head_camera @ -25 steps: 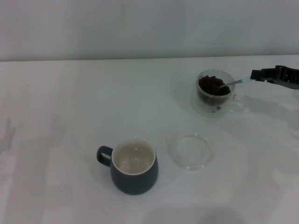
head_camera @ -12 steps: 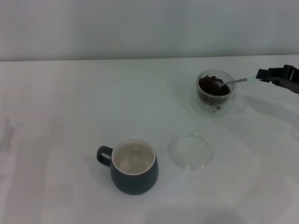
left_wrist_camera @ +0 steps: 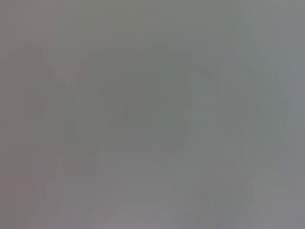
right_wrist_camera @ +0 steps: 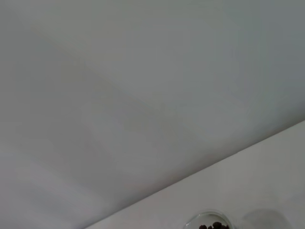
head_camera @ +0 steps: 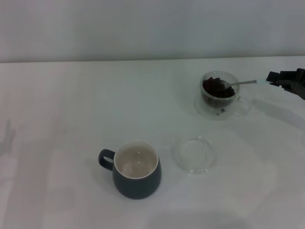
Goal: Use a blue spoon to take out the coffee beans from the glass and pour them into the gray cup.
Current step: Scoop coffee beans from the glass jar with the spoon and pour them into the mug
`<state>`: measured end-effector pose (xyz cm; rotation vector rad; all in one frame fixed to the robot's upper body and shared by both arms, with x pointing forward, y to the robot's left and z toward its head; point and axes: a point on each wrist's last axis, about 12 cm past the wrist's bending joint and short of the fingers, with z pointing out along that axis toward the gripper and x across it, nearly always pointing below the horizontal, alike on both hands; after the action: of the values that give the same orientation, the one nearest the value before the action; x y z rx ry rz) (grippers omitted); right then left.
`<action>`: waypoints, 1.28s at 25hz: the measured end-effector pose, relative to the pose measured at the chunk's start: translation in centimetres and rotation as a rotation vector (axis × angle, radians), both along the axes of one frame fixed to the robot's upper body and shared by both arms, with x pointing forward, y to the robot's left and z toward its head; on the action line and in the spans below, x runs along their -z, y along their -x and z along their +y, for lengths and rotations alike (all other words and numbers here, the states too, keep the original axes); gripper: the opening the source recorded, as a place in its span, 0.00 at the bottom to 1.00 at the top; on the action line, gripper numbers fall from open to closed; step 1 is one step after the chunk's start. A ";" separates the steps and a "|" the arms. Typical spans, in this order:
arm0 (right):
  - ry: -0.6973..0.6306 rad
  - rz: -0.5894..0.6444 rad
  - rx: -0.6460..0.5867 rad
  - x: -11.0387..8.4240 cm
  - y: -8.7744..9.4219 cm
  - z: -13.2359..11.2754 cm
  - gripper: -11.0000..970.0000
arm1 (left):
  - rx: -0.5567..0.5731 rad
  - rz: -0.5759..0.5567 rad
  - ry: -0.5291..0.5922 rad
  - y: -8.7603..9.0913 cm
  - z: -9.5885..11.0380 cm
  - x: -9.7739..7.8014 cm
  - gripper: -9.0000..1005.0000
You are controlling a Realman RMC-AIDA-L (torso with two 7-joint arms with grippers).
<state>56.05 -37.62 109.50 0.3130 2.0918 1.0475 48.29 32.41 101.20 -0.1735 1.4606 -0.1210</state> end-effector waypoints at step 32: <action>-0.295 -0.047 -0.186 -0.2 2.6 2.7 0.19 | 0.013 -0.004 -0.003 -0.4 -0.4 -0.2 0.83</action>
<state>53.42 -34.90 109.72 0.2380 1.9509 1.4653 48.73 32.06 101.36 -0.1615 1.4579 -0.1298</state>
